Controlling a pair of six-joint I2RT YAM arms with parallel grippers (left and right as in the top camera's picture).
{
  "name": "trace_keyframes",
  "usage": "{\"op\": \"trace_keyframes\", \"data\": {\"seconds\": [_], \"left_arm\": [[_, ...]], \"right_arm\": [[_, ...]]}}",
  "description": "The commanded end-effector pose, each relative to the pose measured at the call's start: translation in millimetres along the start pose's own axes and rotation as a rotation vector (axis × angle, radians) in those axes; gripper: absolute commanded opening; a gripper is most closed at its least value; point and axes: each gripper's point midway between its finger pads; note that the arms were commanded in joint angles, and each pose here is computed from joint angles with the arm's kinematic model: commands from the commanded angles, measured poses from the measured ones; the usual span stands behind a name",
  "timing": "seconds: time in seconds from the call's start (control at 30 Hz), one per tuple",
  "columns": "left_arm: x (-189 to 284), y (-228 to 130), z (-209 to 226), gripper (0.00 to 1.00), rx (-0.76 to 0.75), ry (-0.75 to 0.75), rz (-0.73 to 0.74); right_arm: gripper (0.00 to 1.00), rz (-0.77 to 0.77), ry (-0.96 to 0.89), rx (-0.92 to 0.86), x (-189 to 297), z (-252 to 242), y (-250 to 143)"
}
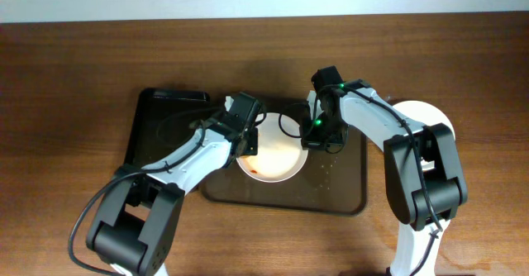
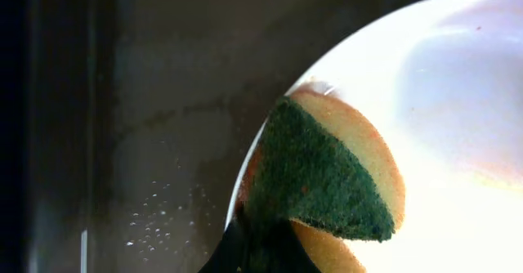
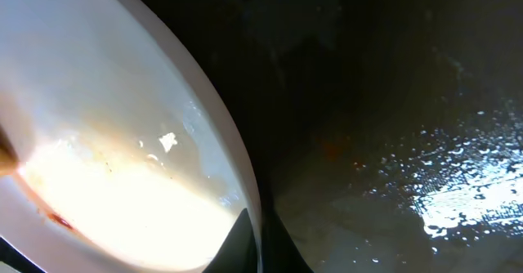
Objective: Clean dirty plates on tray and stack at the side
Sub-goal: 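Scrub the sauce on the last plate with the sponge in the left gripper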
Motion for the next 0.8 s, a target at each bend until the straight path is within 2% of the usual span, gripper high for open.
{"op": "trace_keyframes", "data": {"seconds": [0.0, 0.17, 0.27, 0.4, 0.5, 0.6, 0.67, 0.77], "left_arm": [[8, 30, 18, 0.00, 0.011, 0.100, -0.070], [31, 42, 26, 0.00, 0.037, 0.111, -0.063], [59, 46, 28, 0.00, 0.068, 0.044, -0.066], [58, 26, -30, 0.00, 0.030, -0.219, 0.033], [29, 15, -58, 0.00, -0.025, -0.240, 0.040], [-4, -2, -56, 0.00, -0.026, -0.205, 0.105], [-14, -3, -30, 0.00, -0.011, -0.068, 0.098], [-15, 4, 0, 0.00, 0.005, 0.060, 0.067]], "right_arm": [[0.04, 0.002, -0.075, -0.008, 1, -17, -3], [0.04, 0.004, -0.075, -0.009, 1, -17, -4], [0.04, 0.002, -0.075, -0.008, 1, -17, -3], [0.04, 0.002, -0.075, -0.008, 1, -17, -3], [0.04, 0.005, -0.075, -0.009, 1, -17, -4], [0.04, 0.009, -0.076, -0.010, 1, -17, -5], [0.04, 0.009, -0.076, -0.010, 1, -17, -5], [0.04, 0.010, -0.076, -0.011, 1, -17, -5]]}}
Point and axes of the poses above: each gripper's point midway between its finger pads, its own x axis back along the fingers, its own z axis along the line the jaws close on, y = z × x, and after that the axes turned 4 degrees about x, right-handed
